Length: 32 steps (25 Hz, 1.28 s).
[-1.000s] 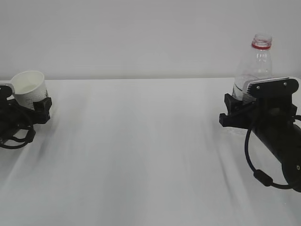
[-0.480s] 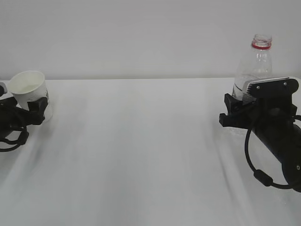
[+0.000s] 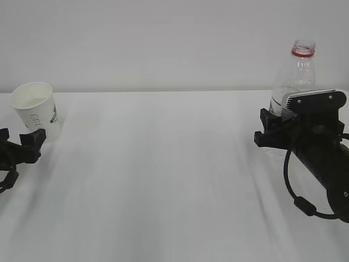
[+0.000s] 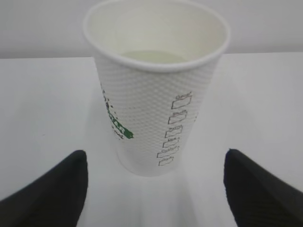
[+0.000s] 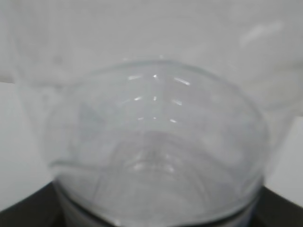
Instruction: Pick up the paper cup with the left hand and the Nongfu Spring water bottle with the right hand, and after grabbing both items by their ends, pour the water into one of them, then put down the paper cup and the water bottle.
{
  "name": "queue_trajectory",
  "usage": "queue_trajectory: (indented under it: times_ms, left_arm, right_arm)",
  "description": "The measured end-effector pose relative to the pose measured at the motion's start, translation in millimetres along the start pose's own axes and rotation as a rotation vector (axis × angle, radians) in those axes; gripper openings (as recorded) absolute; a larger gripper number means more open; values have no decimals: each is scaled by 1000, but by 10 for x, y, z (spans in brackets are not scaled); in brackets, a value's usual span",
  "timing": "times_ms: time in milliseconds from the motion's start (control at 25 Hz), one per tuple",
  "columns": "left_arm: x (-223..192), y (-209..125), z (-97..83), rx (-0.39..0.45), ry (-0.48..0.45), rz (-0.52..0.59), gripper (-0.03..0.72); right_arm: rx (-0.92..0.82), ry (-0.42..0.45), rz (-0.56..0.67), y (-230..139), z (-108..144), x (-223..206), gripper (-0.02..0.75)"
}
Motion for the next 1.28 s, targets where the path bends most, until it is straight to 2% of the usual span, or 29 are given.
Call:
queue_trajectory:
  times_ms: [360, 640, 1280]
  left_arm:
    - [318, 211, -90, -7, -21, -53, 622]
    - [385, 275, -242, -61, -127, -58, 602]
    - [474, 327, -241, -54, -115, -79, 587]
  right_arm:
    - [0, 0, 0, 0, 0, 0, 468]
    - [0, 0, 0, 0, 0, 0, 468]
    - [-7, -14, -28, 45, 3, -179, 468]
Point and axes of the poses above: a point on each arm's last joint axis where the gripper is mounted, x pointing back along that axis away from the gripper, z along the wrist's bending axis when the last joint is at zero, y = z × x, the point moved 3 cm from there along -x, pointing out along that axis toward the gripper, and after that the axes turned 13 degrees about x, right-handed, at the moved point
